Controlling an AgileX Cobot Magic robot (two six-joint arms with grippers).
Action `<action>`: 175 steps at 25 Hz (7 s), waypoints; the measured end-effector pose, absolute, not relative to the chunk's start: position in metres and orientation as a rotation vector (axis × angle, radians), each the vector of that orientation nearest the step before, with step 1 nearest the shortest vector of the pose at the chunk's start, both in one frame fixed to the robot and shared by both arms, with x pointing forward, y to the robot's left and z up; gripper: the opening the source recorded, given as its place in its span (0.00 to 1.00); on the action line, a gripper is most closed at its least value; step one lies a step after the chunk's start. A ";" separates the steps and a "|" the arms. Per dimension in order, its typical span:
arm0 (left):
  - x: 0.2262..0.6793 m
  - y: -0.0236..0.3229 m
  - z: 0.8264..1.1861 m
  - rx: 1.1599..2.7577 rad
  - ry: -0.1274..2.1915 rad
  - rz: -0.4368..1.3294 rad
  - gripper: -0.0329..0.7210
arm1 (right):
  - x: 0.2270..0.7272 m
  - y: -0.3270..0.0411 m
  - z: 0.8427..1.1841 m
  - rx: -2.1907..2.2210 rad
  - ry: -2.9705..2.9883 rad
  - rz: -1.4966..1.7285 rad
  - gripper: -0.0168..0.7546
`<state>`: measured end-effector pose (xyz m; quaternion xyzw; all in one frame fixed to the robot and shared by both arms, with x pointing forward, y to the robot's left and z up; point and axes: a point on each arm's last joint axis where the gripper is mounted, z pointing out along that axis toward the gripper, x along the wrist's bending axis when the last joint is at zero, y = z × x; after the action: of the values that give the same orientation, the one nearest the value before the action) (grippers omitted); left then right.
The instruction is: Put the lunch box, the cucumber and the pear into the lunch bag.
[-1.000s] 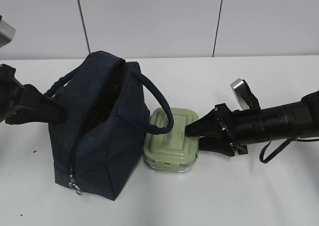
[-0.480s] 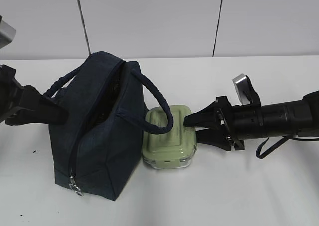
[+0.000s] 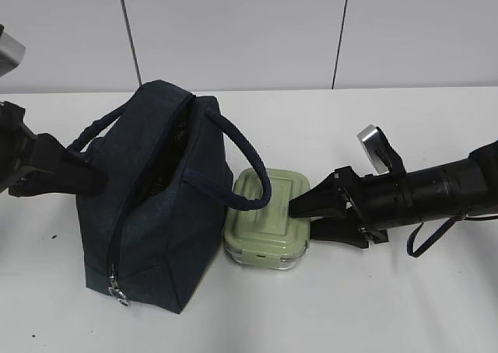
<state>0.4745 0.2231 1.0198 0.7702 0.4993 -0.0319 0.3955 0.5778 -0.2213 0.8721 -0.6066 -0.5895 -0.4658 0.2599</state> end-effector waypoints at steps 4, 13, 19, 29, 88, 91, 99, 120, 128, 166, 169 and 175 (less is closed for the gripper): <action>0.475 0.223 1.020 1.953 1.266 -0.081 0.02 | 0.578 -0.222 0.871 -1.662 -1.587 -1.251 0.74; 0.475 0.223 1.020 1.954 1.266 -0.081 0.02 | 0.578 -0.220 0.871 -1.671 -1.570 -1.237 0.74; 0.475 0.223 1.020 1.955 1.266 -0.076 0.02 | 0.574 -0.199 0.869 -1.654 -1.621 -1.196 0.74; 0.475 0.223 1.019 1.960 1.264 -0.075 0.02 | 0.577 -0.194 0.870 -1.677 -1.598 -1.219 0.48; 0.474 0.220 1.020 1.960 1.252 -0.079 0.02 | 0.572 -0.099 1.039 -1.448 -2.222 -1.254 0.43; 0.474 0.219 1.020 1.955 1.254 -0.080 0.02 | 0.571 -0.103 1.033 -1.497 -2.271 -1.151 0.43; 0.474 0.219 1.021 1.942 1.259 -0.080 0.02 | 0.568 -0.114 1.023 -1.594 -2.357 -0.926 0.43; 0.472 0.217 1.021 1.951 1.243 -0.122 0.02 | 0.600 -0.049 1.000 -1.481 -2.173 -0.884 0.43; 0.471 0.217 1.021 1.951 1.242 -0.126 0.02 | 0.596 -0.047 1.005 -1.318 -2.252 -0.880 0.57; 0.471 0.217 1.021 1.952 1.240 -0.131 0.02 | 0.632 -0.058 1.038 -1.486 -2.584 -0.592 0.07; 0.472 0.217 1.023 1.954 1.248 -0.130 0.02 | 0.629 -0.057 1.044 -1.479 -2.577 -0.615 0.05; 0.486 0.215 1.041 1.969 1.243 -0.133 0.02 | 0.606 -0.070 1.064 -1.534 -2.529 -0.719 0.04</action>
<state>0.4857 0.2151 1.0414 0.7761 0.4898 -0.0523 0.3938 0.6056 -0.0696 1.0635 -0.5034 -0.8298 -0.2358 0.0487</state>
